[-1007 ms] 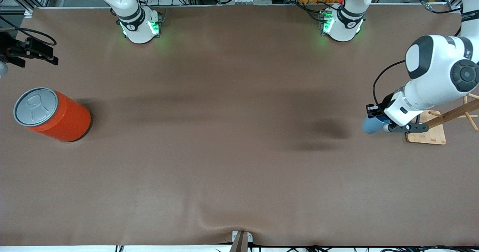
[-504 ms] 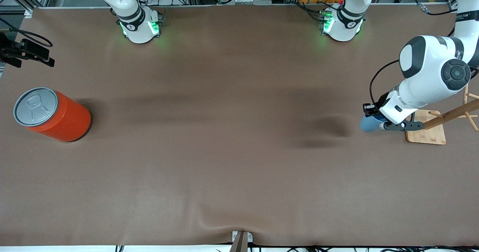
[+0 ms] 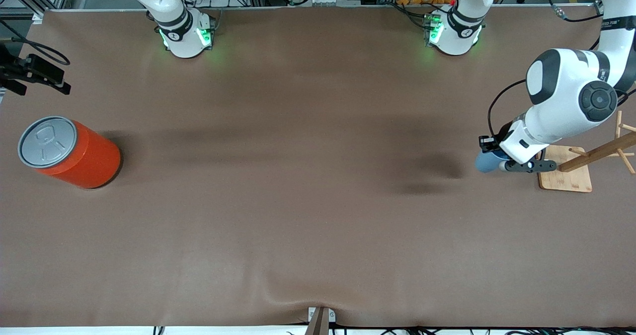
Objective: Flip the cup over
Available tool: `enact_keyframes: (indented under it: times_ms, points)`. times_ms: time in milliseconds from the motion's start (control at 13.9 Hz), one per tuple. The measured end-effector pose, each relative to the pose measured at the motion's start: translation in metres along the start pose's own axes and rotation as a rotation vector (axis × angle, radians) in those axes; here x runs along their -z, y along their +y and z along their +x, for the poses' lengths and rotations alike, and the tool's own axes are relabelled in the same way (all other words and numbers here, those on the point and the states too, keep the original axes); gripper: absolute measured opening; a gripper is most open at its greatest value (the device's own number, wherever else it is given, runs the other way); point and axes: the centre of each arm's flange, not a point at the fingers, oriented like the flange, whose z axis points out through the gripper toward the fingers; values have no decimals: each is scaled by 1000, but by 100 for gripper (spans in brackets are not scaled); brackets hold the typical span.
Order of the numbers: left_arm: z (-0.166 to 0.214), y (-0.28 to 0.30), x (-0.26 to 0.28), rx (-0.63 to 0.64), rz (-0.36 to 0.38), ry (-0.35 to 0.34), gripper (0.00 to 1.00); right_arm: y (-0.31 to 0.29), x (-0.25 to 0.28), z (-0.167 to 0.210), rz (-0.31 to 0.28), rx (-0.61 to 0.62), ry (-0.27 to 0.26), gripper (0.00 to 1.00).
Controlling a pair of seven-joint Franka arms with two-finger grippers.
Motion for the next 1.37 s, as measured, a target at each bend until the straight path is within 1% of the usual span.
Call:
enact_keyframes:
  times_ms: [216, 432, 504, 719, 935, 1007, 1151, 1295, 1367]
  points:
    - [-6, 6, -23, -15, 3, -46, 6, 0, -3, -12, 1, 0, 1, 100]
    - [-2, 1, -53, -64, 65, -78, 6, 0, -1, -12, 1, 0, 19, 100]
    - [3, 0, -62, -66, 72, -77, 6, 0, 3, -11, -1, 1, 28, 100]
    - [23, 3, -77, -50, 53, -72, 6, 0, 17, -8, -3, 1, 23, 100]
    - [39, 24, -82, -70, 40, -66, 6, 2, 19, -3, -6, -3, 20, 100]
    - [43, 28, -84, -78, 43, -65, 6, 4, 18, -2, -7, -7, 16, 100]
    - [48, 27, -90, -82, 47, -69, 8, 9, 16, -4, -7, -17, -7, 100]
    - [52, 26, -90, -80, 44, -66, 26, 12, 15, -5, -6, -23, -17, 100]
    - [55, 26, -85, -78, 43, -55, 37, 11, 14, -5, -6, -23, -21, 100]
